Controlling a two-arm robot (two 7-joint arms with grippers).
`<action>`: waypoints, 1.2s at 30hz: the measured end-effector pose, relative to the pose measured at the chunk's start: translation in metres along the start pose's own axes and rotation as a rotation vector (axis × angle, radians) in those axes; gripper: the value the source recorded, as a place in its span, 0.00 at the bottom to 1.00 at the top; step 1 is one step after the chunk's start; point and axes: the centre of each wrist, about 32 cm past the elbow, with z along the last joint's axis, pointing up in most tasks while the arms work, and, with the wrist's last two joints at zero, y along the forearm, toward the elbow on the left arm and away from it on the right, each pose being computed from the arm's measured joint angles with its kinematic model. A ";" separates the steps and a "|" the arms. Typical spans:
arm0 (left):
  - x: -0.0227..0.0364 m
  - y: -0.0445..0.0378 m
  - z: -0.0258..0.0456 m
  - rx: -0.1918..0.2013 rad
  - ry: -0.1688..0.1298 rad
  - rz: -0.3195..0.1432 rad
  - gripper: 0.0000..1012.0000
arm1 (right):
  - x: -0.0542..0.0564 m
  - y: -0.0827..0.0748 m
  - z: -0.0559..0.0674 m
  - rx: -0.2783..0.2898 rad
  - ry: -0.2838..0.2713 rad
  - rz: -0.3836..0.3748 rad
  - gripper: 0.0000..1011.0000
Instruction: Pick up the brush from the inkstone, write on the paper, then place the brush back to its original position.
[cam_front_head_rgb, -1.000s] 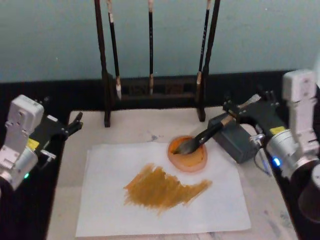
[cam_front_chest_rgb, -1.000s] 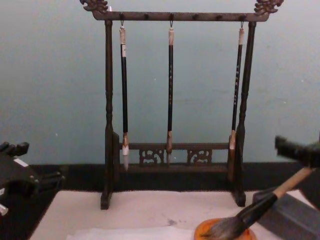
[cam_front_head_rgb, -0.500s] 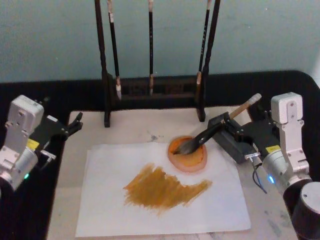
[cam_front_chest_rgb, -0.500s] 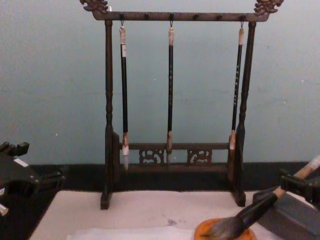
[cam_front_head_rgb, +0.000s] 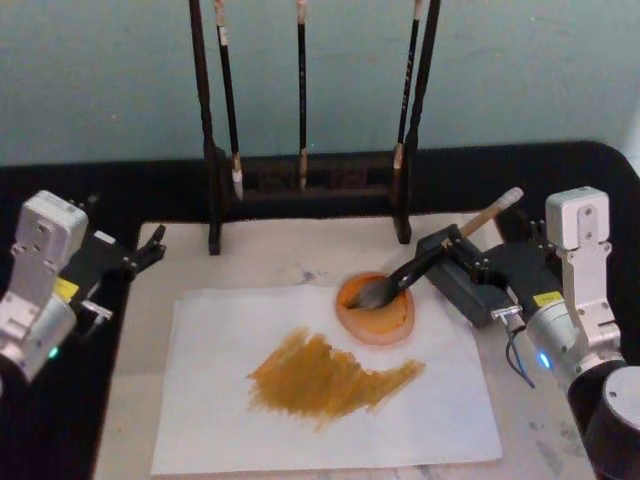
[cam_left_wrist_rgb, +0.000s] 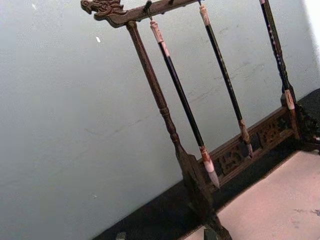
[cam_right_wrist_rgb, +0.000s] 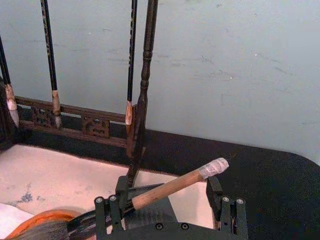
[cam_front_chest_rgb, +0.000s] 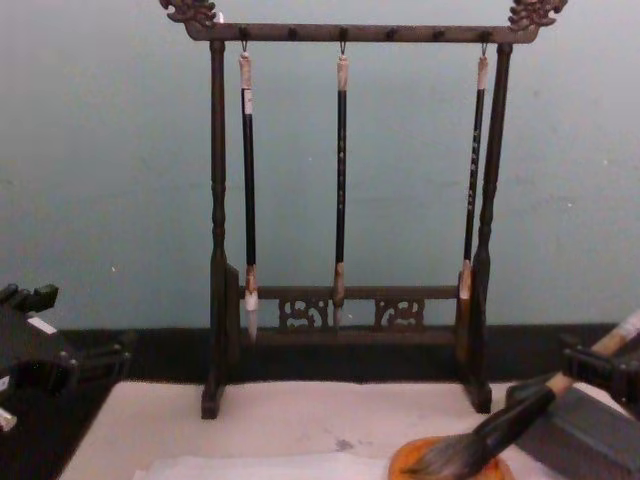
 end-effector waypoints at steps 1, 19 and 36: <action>0.0000 0.0000 0.0000 0.000 0.000 0.000 1.00 | 0.000 0.000 0.000 0.000 0.000 0.000 0.99; 0.0000 0.0000 0.0000 0.000 0.000 0.000 1.00 | 0.000 0.000 0.001 -0.004 -0.003 -0.001 0.99; 0.0000 0.0000 0.0000 0.000 0.000 0.000 1.00 | 0.000 0.001 0.001 -0.005 -0.003 -0.001 0.99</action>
